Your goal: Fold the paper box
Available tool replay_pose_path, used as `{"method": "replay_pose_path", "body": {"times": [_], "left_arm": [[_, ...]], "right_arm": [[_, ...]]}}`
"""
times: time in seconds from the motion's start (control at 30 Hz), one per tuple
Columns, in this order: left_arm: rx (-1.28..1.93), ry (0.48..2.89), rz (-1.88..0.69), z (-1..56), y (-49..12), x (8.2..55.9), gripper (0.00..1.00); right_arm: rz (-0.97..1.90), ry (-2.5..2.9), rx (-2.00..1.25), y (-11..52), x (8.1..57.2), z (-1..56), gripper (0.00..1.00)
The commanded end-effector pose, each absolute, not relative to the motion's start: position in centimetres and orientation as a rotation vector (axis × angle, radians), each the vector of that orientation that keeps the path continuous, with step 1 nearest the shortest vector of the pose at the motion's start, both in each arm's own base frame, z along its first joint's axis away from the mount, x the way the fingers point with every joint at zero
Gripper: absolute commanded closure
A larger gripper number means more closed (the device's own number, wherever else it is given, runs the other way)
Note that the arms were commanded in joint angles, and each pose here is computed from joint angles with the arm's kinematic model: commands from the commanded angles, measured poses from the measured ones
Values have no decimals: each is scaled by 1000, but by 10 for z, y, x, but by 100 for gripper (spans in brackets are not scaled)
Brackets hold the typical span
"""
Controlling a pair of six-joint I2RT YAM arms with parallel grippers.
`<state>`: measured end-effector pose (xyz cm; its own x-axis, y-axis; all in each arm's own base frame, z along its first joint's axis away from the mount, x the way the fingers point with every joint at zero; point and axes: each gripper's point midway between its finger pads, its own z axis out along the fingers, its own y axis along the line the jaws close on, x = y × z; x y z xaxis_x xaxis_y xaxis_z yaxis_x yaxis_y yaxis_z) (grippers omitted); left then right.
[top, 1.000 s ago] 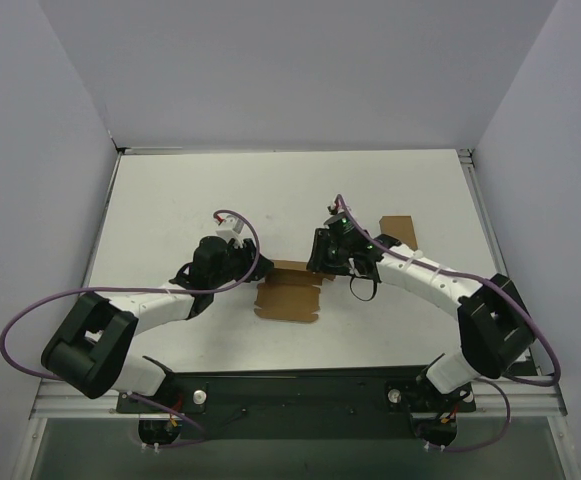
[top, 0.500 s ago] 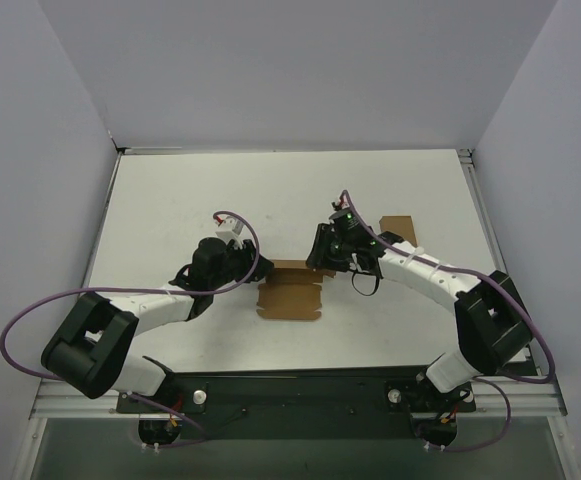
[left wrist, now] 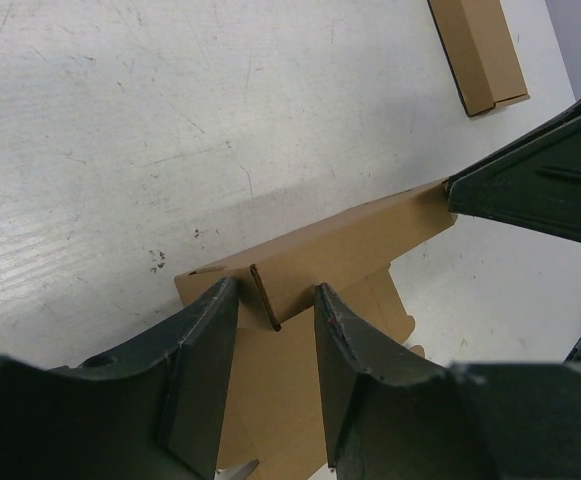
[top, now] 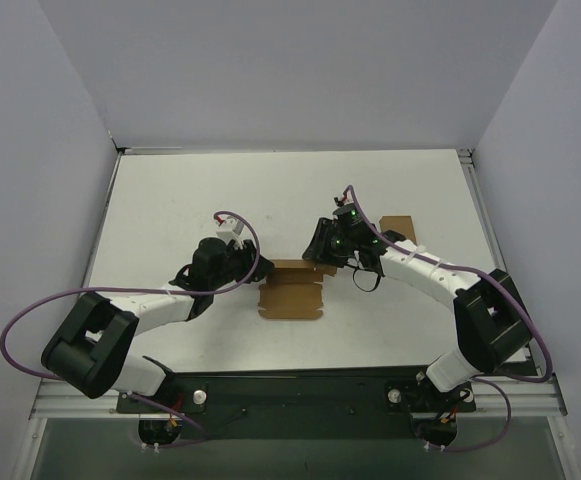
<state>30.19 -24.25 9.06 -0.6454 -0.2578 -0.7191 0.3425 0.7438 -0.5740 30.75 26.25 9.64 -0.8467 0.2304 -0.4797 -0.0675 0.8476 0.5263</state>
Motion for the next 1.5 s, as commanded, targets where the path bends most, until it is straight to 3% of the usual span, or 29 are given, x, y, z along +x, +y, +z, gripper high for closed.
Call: {"method": "replay_pose_path", "body": {"times": [0.0, 0.5, 1.47], "left_arm": [[101, 2059, -916, 96, -249, 302, 54], [105, 2063, -901, 98, -248, 303, 55], [128, 2053, -912, 101, -256, 301, 54]], "right_arm": [[655, 2474, 127, 247, 305, 94, 62], [595, 2507, 126, 239, 301, 87, 62], [768, 2513, 132, 269, 301, 79, 63]]}}
